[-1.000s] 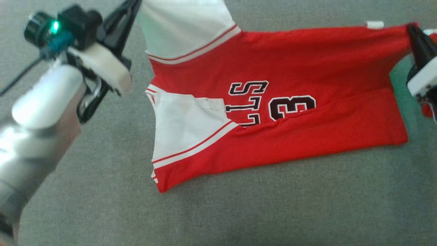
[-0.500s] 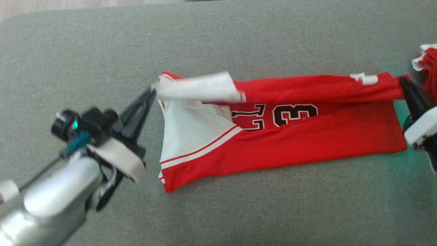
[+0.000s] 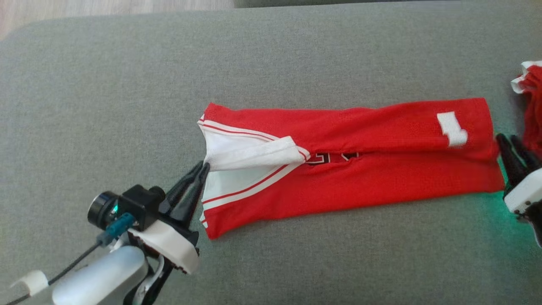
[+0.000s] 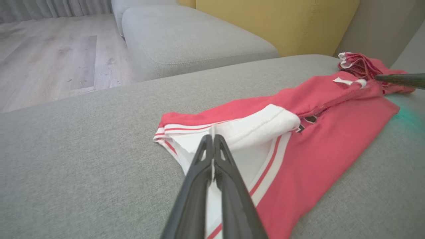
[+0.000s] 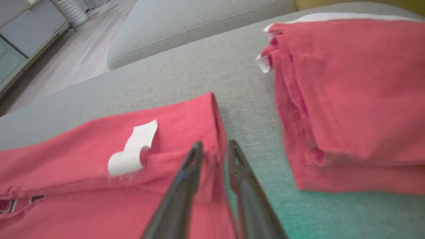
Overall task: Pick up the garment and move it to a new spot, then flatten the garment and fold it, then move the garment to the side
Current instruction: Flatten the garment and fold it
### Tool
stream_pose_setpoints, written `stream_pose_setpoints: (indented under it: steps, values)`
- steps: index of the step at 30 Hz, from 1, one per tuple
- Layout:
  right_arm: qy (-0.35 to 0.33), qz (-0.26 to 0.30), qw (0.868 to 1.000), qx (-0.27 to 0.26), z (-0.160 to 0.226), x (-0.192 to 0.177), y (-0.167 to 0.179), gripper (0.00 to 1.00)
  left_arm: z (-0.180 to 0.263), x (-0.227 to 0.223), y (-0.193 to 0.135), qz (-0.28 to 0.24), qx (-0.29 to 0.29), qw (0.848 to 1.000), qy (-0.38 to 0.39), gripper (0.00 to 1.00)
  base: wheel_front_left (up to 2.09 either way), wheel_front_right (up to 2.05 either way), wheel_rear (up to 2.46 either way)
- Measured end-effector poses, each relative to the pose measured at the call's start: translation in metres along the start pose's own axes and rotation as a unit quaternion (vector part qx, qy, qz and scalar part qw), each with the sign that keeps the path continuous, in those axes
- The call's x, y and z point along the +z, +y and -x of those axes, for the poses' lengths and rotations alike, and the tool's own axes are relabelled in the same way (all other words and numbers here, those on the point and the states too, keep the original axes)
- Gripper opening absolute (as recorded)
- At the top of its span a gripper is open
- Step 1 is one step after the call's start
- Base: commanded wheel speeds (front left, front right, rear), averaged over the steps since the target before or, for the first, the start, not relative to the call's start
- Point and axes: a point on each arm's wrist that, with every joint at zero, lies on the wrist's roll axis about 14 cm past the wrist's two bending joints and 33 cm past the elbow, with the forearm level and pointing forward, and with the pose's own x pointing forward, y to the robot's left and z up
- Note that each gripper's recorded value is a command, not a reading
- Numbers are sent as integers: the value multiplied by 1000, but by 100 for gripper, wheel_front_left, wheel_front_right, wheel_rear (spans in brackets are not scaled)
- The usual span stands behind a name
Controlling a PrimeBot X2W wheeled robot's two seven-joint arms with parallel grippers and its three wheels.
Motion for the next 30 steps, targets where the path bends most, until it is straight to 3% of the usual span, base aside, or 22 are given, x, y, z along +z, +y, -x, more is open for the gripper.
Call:
stream_pose_setpoints:
  steps: [7,16,25,30]
  values:
    - [-25,-27,999,-19,25,-18,-5,100,14,-6,-3,11,60,998,-18,100,0,0,0]
    - [-51,-61,996,-38,46,-29,-4,100,35,29,-14,-13,141,983,-119,100,0,0,0]
    - [-55,-56,995,-63,7,-6,1,100,57,31,-25,-28,172,972,-156,100,0,0,0]
    - [5,-39,996,-81,-13,-21,2,100,59,29,-26,-21,179,971,-158,100,0,0,0]
